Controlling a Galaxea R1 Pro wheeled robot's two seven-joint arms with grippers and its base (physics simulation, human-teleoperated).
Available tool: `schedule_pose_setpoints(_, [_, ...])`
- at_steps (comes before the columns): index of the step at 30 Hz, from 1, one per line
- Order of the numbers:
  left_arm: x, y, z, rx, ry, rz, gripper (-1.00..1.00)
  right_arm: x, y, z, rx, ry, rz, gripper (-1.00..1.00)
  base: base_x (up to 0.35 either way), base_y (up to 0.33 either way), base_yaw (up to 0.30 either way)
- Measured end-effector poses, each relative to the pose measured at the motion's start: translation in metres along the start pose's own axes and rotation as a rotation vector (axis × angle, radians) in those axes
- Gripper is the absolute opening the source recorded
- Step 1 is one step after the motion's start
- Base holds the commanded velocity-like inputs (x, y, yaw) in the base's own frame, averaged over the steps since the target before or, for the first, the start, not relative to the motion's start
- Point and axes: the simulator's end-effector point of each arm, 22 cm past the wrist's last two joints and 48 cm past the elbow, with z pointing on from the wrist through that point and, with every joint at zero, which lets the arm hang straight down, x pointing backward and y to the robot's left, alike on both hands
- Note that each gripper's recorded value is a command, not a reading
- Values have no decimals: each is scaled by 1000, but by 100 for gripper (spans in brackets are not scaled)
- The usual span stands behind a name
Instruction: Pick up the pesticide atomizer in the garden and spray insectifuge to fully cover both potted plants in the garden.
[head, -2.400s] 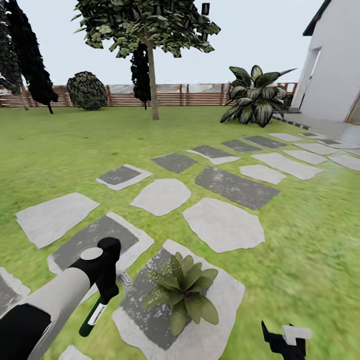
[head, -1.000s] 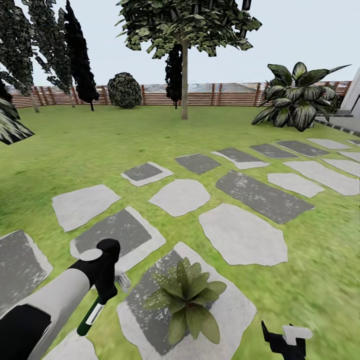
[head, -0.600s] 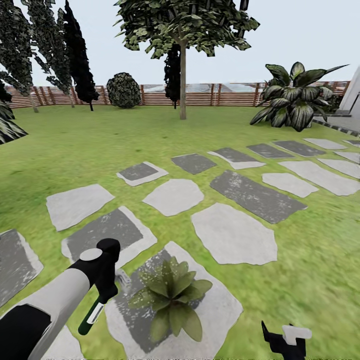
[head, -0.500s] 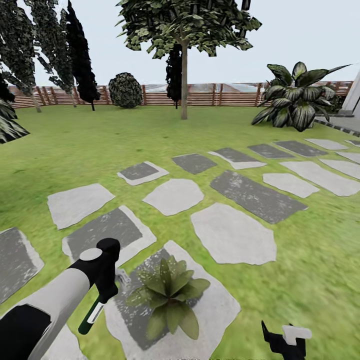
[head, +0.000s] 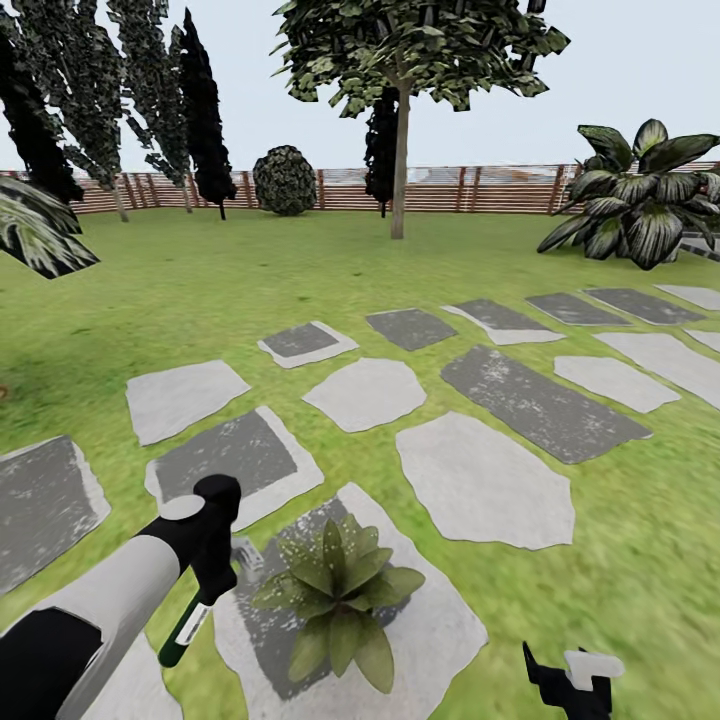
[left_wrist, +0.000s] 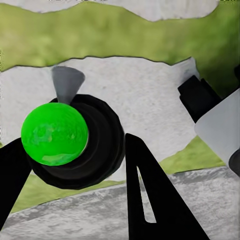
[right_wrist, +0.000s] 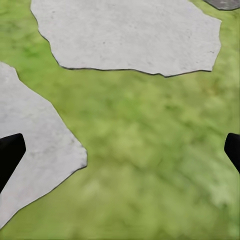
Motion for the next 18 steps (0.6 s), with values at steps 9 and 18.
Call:
schedule_pose_setpoints(9, [-7,0,-8,-6,-12,6,-100,0,0,0,0,-1,0,100,48,-55,107])
schedule_pose_setpoints(18, [-8,0,-8,-6,-14,7,-100,0,0,0,0,0,0,100,35,-260,33])
